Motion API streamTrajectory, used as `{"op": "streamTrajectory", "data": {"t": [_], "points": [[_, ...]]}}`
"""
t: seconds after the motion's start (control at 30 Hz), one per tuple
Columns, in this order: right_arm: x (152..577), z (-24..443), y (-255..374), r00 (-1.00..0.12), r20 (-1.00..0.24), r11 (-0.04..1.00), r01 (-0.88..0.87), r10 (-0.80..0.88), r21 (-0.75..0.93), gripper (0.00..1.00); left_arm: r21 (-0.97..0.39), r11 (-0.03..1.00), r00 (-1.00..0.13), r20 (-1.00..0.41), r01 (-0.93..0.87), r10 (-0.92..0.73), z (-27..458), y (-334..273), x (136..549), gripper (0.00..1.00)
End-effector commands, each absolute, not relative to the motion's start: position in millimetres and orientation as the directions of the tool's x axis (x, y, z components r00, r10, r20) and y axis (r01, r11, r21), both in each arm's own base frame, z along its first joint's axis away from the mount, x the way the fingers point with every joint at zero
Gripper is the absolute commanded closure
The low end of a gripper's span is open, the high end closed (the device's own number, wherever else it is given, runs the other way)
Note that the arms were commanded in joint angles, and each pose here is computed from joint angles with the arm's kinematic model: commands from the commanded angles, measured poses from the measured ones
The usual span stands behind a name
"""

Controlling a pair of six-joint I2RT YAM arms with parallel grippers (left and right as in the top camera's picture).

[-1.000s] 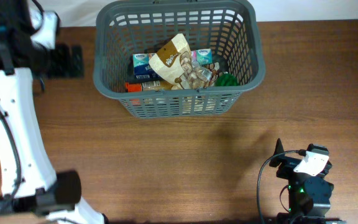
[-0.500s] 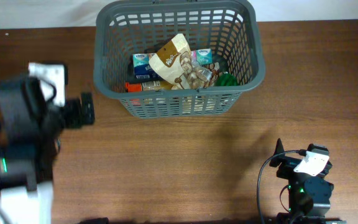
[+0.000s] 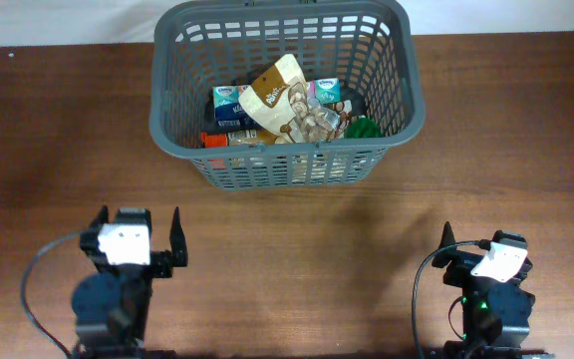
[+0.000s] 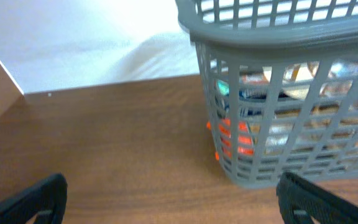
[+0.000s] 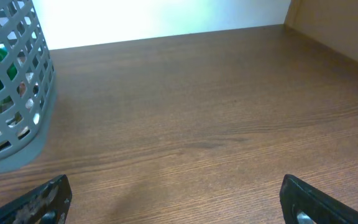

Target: Pack container

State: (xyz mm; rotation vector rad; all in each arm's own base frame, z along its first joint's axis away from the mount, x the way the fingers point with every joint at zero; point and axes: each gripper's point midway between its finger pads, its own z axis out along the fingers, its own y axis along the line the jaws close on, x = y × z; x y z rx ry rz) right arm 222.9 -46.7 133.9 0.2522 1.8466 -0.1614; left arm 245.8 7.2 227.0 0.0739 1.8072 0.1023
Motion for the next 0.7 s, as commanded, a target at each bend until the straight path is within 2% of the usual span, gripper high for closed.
{"op": "streamTrajectory", "data": {"t": [0.0,0.3,0.4,0.67], "points": [[222.8,133.1,-46.9,-0.268,-0.96,0.967,0.256,0.081,0.01,0.01,0.124,0.992,-0.179,-0.976,-0.007,0.121,207.2,6.5,243.9,0.01],[222.8,133.1,-46.9,-0.268,-0.96,0.967,0.256,0.081,0.01,0.01,0.125,0.992,-0.093,-0.988,-0.017,0.123,157.0,6.5,245.2,0.01],[222.8,133.2,-46.9,-0.268,-0.96,0.967,0.256,0.081,0.01,0.01,0.125,0.992,-0.059,-0.991,-0.019,0.123,162.0,6.1,246.1,0.01],[222.8,133.2,-46.9,-0.268,-0.96,0.967,0.256,0.081,0.01,0.01,0.125,0.992,-0.08,-0.989,-0.017,0.123,156.8,6.1,245.8,0.01]]}}
